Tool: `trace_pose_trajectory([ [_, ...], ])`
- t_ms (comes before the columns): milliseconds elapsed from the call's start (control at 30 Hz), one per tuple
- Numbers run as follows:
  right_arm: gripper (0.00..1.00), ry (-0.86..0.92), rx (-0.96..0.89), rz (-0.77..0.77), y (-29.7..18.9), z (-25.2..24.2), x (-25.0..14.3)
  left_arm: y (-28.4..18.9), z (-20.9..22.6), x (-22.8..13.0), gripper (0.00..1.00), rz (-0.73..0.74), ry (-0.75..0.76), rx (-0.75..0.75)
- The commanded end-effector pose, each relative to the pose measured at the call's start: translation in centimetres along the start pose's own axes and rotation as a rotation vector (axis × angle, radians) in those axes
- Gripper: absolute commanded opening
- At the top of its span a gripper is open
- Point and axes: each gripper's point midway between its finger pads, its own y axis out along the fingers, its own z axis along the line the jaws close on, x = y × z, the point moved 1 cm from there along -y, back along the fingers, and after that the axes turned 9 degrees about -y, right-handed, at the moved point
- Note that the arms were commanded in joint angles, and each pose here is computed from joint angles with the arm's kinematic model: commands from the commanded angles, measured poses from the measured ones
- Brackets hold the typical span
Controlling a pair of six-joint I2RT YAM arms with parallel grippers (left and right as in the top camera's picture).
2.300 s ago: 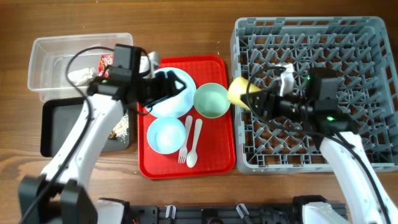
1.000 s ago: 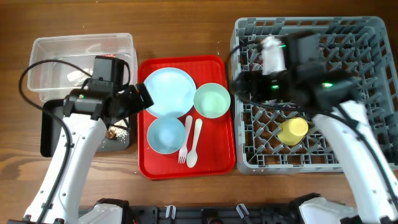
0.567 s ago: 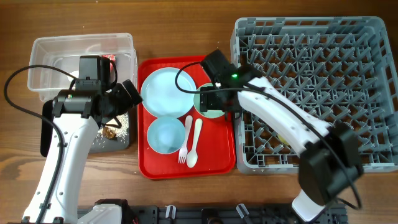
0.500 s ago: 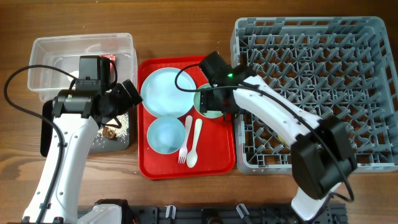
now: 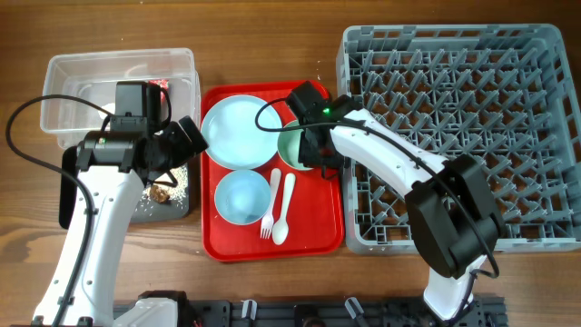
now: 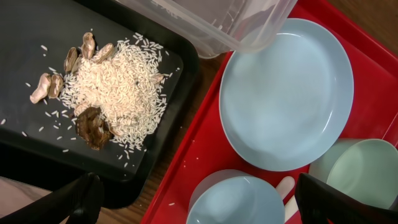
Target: Sort waste into correct bins and load items into the dishwasher rack
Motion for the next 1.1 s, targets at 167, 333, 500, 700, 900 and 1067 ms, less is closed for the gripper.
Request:
trace_pose_trajectory([
  [167, 0.09, 0.094, -0.047, -0.022, 0.5, -0.8, 0.4, -0.4, 0.2, 0.4, 1.00, -0.024, -0.022, 0.002],
  [333, 0.04, 0.103, -0.077, -0.089, -0.3, -1.4, 1.6, -0.4, 0.2, 0.4, 1.00, -0.024, -0.022, 0.002],
  [500, 0.04, 0.021, -0.012, -0.271, -6.6, -1.8, 5.1, -0.4, 0.2, 0.4, 1.00, -0.025, -0.022, 0.001],
  [700, 0.04, -0.057, -0.066, -0.659, -18.0, -7.5, 11.0, -0.4, 0.2, 0.4, 1.00, -0.025, -0.022, 0.001],
  [900, 0.05, -0.011, -0.646, -0.813, -24.1, -19.4, 13.8, -0.4, 0.1, 0.5, 1.00, -0.029, -0.022, -0.003],
  [1067, 0.04, -0.147, -0.959, -0.723, -26.1, -24.1, 14.8, -0.4, 0.0, 0.6, 1.00, -0.033, -0.022, -0.006],
])
